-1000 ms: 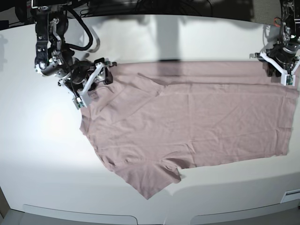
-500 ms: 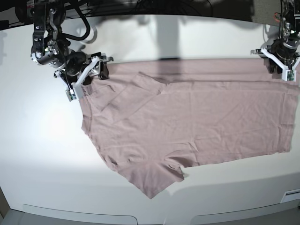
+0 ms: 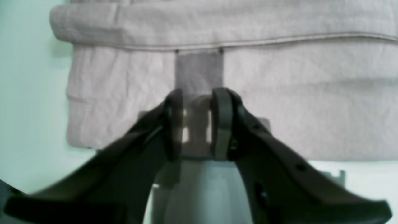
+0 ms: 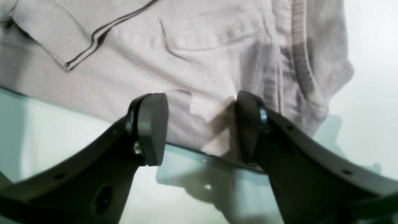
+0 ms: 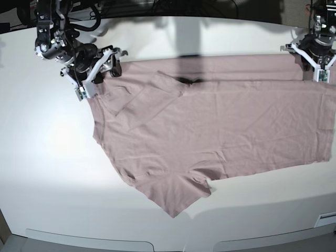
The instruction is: Fold the T-shirt properly
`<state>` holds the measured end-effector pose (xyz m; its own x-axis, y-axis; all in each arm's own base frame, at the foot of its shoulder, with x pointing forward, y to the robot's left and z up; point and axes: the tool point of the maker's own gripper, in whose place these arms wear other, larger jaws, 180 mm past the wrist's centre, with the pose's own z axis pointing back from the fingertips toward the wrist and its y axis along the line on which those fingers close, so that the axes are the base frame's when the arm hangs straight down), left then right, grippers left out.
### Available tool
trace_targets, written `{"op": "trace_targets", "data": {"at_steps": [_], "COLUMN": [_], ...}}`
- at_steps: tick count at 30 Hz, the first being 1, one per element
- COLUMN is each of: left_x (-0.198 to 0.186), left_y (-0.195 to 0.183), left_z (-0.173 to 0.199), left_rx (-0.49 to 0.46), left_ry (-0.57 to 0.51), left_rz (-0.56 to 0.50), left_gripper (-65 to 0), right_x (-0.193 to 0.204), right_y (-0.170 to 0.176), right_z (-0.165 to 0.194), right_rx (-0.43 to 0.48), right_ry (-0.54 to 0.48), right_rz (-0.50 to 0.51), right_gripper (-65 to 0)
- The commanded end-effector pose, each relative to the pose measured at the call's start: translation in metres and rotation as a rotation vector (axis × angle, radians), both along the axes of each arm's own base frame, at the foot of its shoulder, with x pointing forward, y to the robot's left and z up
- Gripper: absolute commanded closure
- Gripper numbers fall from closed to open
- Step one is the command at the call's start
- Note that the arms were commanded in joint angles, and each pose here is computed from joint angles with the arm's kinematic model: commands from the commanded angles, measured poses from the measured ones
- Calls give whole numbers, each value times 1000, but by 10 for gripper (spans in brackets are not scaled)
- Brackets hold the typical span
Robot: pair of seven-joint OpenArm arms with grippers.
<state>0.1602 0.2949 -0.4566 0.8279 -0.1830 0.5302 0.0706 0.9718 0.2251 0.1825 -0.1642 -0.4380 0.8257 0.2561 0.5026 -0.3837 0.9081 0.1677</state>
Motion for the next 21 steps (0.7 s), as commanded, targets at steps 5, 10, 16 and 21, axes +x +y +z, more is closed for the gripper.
{"op": "trace_targets", "data": {"at_steps": [5, 10, 16, 21], "left_x": [-49, -46, -34, -40], "left_y": [11, 10, 3, -2], "left_z": [-21, -19, -8, -3], "left_rx": [62, 61, 59, 59], "left_ry": [195, 177, 135, 147], "left_rz": [17, 11, -10, -22], "left_gripper": [-161, -161, -161, -161], "right_x": [-23, -35, -35, -41], "right_y": [-4, -3, 3, 4], "right_z": [-8, -11, 3, 5], "right_rx": [-18, -17, -21, -27], "right_ry": [59, 83, 45, 55], "right_rz": [10, 13, 36, 46], "right_gripper": [-338, -338, -338, -338]}}
